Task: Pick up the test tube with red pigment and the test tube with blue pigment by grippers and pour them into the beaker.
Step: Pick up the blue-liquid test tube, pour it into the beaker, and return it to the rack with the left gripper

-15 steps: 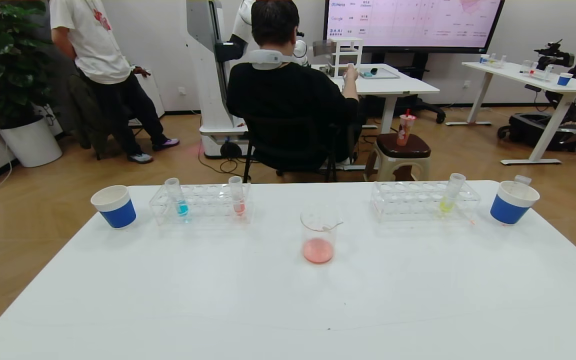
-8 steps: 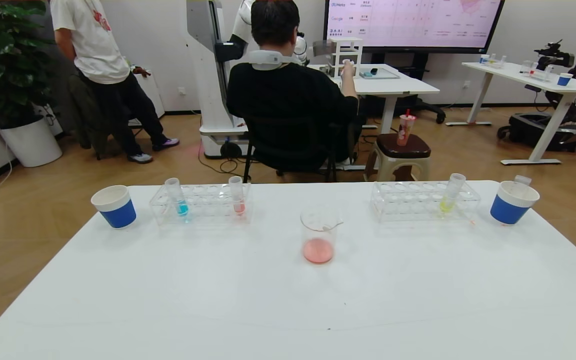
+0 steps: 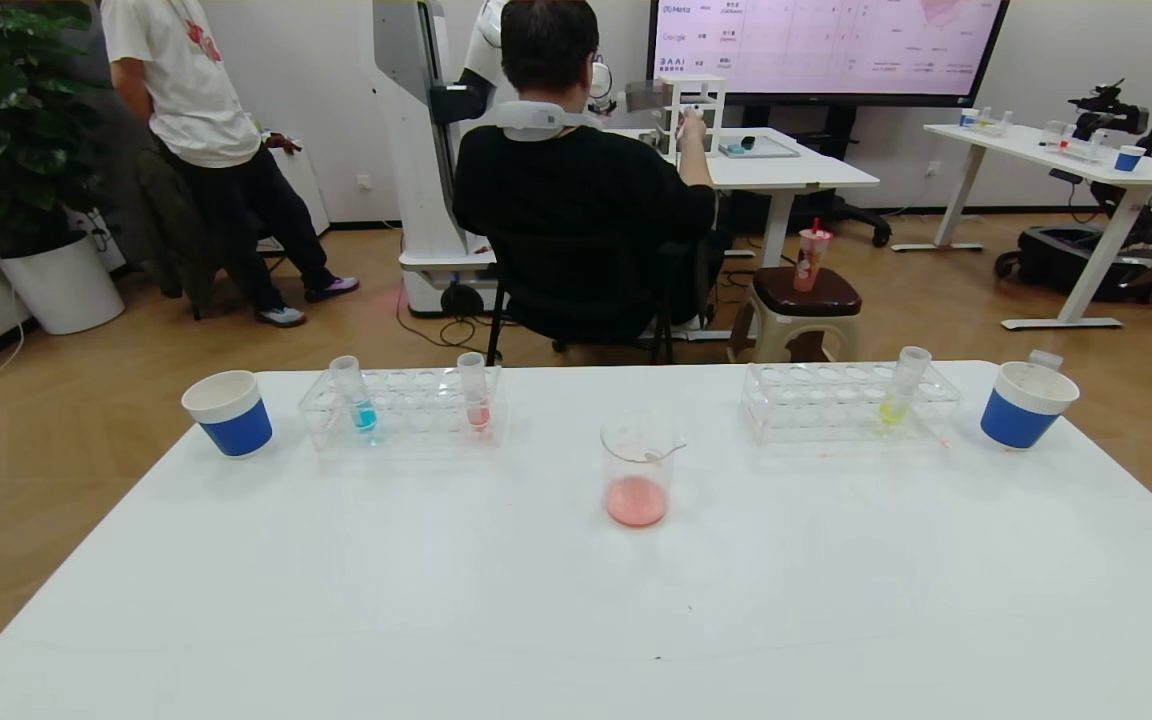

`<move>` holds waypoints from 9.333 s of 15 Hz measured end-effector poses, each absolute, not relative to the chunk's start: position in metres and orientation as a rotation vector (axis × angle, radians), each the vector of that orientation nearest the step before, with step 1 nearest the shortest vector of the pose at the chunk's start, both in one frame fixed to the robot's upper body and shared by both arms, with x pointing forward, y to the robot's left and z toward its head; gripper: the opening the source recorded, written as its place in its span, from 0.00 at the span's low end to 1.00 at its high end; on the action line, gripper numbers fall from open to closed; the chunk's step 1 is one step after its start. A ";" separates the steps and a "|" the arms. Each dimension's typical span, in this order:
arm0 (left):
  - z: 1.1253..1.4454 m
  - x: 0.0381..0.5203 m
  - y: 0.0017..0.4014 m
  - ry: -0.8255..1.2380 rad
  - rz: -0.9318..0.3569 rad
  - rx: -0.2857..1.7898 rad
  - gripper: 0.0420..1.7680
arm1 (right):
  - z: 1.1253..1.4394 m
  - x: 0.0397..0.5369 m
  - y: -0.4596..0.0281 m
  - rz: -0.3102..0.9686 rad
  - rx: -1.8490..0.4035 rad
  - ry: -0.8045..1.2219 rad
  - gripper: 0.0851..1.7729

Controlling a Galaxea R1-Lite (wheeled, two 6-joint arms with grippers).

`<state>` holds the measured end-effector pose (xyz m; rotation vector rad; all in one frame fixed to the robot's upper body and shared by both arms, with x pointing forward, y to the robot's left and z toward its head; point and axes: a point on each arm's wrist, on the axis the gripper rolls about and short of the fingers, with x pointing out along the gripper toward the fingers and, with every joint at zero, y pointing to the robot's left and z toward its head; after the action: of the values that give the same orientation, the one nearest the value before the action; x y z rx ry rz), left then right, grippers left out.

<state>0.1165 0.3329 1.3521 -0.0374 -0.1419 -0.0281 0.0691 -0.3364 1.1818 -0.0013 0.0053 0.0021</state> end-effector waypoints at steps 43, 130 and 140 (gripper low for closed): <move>1.154 0.504 0.326 -0.058 0.078 -0.082 0.99 | 1.182 0.069 -0.336 0.002 -0.001 0.005 0.98; 1.216 0.523 0.124 -1.074 -0.751 1.579 0.27 | 1.182 0.069 -0.336 0.002 -0.001 0.005 0.98; 1.227 0.517 0.120 -1.144 -0.719 1.679 0.27 | 1.182 0.069 -0.336 0.003 -0.001 0.005 0.98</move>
<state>0.5171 0.1197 1.2266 1.6793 -1.1439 -0.7185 0.0691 -0.3364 1.1819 -0.0013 0.0049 0.0026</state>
